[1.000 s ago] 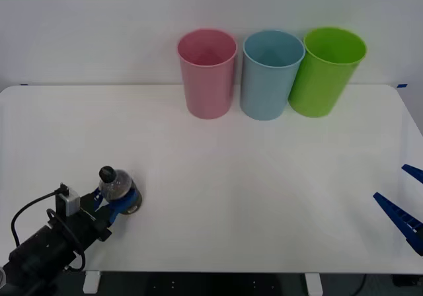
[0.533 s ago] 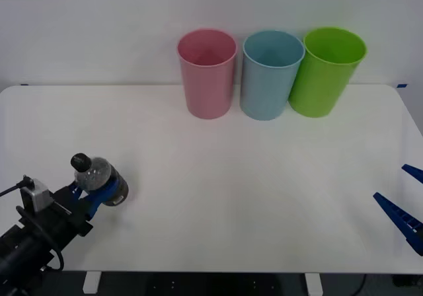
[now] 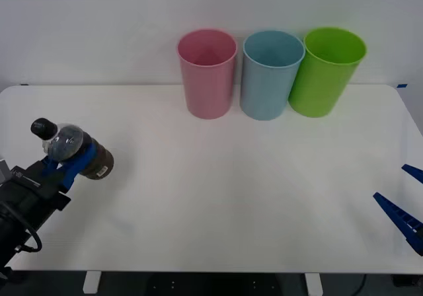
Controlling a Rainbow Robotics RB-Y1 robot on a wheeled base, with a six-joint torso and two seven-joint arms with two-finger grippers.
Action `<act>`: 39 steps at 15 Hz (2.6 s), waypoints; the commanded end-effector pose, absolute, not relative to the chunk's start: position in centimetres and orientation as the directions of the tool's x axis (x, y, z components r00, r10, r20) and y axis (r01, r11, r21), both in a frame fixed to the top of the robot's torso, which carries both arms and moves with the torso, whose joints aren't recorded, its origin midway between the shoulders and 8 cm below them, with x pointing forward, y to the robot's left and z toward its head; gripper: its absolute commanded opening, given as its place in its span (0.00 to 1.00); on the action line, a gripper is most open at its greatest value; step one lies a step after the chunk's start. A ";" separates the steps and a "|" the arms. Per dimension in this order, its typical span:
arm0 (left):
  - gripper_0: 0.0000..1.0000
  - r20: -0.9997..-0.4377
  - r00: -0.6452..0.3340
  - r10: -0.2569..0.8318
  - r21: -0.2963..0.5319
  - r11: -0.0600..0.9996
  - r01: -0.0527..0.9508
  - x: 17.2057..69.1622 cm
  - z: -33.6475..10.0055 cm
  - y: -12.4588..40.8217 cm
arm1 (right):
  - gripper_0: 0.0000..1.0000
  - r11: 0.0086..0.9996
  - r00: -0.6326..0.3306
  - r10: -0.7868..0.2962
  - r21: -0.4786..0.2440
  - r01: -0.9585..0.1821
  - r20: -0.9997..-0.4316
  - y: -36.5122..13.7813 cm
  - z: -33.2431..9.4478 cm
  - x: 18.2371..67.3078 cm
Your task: Grasp the object on the table and drop it into the matching bin: aluminum can to the light blue bin, PET bottle to the pink bin.
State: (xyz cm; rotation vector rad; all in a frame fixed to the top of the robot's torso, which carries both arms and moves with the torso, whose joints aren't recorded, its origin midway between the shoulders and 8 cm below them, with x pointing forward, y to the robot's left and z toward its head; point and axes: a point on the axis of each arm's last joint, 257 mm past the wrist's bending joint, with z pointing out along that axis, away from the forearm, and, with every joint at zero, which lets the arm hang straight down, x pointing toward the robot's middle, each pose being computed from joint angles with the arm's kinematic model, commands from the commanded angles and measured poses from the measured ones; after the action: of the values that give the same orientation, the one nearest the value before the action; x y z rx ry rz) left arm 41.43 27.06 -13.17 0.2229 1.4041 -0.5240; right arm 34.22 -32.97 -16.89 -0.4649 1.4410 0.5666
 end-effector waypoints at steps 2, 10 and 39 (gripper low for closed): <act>0.00 -0.969 0.082 -0.231 -0.157 0.842 0.516 44.5 -9.6 25.7 | 1.00 0.785 0.041 0.082 0.039 -0.618 -0.996 -33.0 -16.9 34.2; 0.00 -0.952 0.064 -0.299 -0.204 0.778 0.595 49.9 -1.9 21.5 | 1.00 0.785 0.041 0.082 0.039 -0.618 -0.996 -33.0 -16.9 34.2; 0.00 -0.996 0.021 -0.084 -0.055 0.803 0.593 70.3 3.8 2.8 | 1.00 0.785 0.041 0.082 0.039 -0.618 -0.996 -33.0 -16.9 34.2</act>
State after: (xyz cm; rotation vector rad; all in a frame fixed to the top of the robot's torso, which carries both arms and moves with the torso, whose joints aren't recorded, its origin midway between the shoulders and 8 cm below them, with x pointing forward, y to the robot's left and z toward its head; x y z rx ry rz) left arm 70.31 2.82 3.76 0.4378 1.4670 -0.5503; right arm 34.22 -32.97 -16.89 -0.4648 1.4410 0.5666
